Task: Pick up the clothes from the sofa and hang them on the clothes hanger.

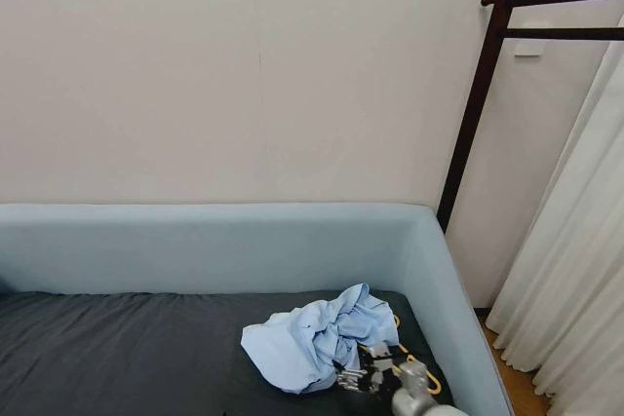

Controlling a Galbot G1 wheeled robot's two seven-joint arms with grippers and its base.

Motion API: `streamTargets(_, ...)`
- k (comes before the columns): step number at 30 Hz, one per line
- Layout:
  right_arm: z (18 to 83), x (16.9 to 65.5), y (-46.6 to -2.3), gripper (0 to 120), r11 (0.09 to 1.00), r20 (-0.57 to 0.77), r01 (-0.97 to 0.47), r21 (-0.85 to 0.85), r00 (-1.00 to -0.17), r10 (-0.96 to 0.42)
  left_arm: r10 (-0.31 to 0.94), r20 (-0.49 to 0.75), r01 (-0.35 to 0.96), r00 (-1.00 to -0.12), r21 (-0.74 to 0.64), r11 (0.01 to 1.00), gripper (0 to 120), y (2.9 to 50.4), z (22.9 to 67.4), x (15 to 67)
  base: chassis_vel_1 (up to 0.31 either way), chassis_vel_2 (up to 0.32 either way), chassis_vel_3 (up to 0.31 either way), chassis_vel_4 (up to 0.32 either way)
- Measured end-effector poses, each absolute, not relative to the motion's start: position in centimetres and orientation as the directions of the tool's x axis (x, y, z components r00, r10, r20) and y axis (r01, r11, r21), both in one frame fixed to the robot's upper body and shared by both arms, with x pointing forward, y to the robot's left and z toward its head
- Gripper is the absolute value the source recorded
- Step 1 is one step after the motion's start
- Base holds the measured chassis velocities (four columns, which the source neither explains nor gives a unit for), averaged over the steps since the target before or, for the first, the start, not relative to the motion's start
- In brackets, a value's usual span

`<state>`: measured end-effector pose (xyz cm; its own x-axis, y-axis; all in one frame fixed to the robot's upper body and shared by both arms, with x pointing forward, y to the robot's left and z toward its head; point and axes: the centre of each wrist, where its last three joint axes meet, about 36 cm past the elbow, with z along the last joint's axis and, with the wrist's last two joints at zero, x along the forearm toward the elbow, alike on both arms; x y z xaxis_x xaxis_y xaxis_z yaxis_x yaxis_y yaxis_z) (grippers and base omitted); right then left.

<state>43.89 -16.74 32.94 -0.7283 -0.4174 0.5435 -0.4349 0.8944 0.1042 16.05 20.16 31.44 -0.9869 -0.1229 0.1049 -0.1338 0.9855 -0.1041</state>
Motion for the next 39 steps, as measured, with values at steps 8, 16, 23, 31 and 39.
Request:
streamTargets(8,29.2,47.8,-13.8,100,0.888,0.555,-0.452,0.086,-0.718,-0.42,-0.173,0.1,-0.184,-0.98,-0.109,0.977,100,20.3,31.5,16.0,0.0,0.0,0.0,0.0)
streamTargets(16,27.3,46.9,-11.5,96,0.874,0.593,-0.471,0.122,-0.671,-0.445,-0.183,0.084,-0.192,-0.979,-0.12,0.974,100,19.9,31.0,15.5,0.0,0.0,0.0,0.0)
streamTargets(23,26.5,47.0,-10.1,90,0.874,0.607,-0.464,0.14,-0.658,-0.446,-0.179,0.065,-0.185,-0.982,-0.093,0.978,100,19.7,31.0,15.4,0.0,0.0,0.0,0.0)
streamTargets(31,25.8,46.7,-10.0,59,0.874,0.618,-0.465,0.143,-0.648,-0.446,-0.192,0.064,-0.197,-0.979,-0.094,0.976,100,19.6,30.7,14.8,0.0,0.0,0.0,0.0)
streamTargets(39,25.9,46.8,-9.6,30,0.872,0.612,-0.471,0.129,-0.654,-0.444,-0.194,0.061,-0.2,-0.979,-0.107,0.974,100,19.8,30.8,15.3,0.0,0.0,0.0,0.0)
